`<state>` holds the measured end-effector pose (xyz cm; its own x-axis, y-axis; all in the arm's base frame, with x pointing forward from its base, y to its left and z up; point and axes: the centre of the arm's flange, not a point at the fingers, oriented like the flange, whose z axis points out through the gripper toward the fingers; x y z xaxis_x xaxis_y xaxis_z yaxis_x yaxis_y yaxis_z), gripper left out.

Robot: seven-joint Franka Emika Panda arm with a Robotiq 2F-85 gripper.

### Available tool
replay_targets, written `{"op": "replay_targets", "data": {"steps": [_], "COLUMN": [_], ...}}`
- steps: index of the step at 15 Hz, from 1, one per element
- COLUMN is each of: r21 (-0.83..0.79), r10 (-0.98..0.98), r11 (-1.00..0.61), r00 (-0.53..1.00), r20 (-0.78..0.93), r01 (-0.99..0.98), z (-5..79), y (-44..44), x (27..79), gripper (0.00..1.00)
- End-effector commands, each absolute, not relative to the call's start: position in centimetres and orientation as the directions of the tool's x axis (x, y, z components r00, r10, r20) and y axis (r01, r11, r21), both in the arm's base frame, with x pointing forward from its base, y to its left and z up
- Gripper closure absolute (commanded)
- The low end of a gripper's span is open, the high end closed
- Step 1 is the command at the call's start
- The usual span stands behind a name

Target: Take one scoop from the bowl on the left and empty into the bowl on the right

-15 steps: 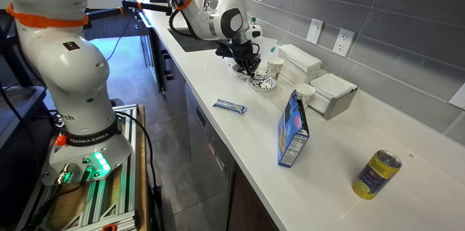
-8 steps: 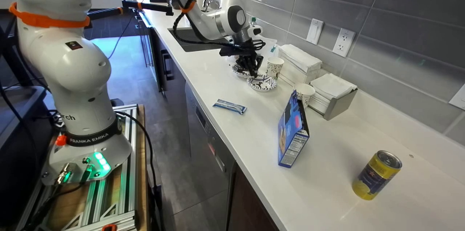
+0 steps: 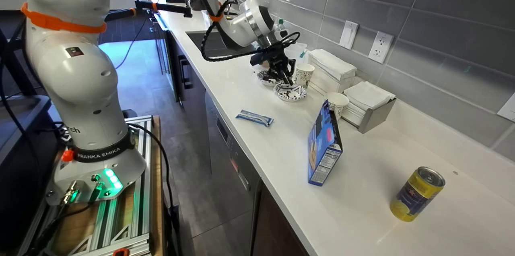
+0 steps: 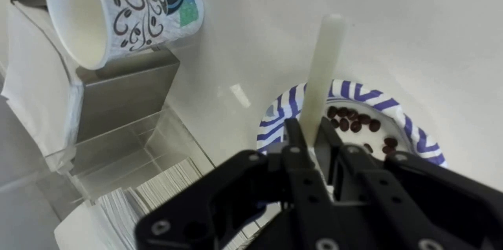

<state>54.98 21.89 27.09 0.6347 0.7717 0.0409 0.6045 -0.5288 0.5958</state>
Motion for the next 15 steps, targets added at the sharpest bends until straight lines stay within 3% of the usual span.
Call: {"op": "replay_targets", "data": {"steps": [1,11,13,15], "r21": [0.664,0.736,0.733,0.739], "r10": [0.827,0.879,0.875,0.880], "r11": [-0.395,0.052,0.113,0.068], "r00": [0.560,0.319,0.283,0.309], "r20": [-0.043,-0.355,-0.394,-0.361], "r01": [0.635,0.675,0.670,0.670], "z": [25.6,24.7,24.6,24.9], "y": [24.0,23.4,22.9,22.8], "x": [55.4,53.6,53.5,53.4], "gripper": [0.97,0.97,0.97,0.97]}}
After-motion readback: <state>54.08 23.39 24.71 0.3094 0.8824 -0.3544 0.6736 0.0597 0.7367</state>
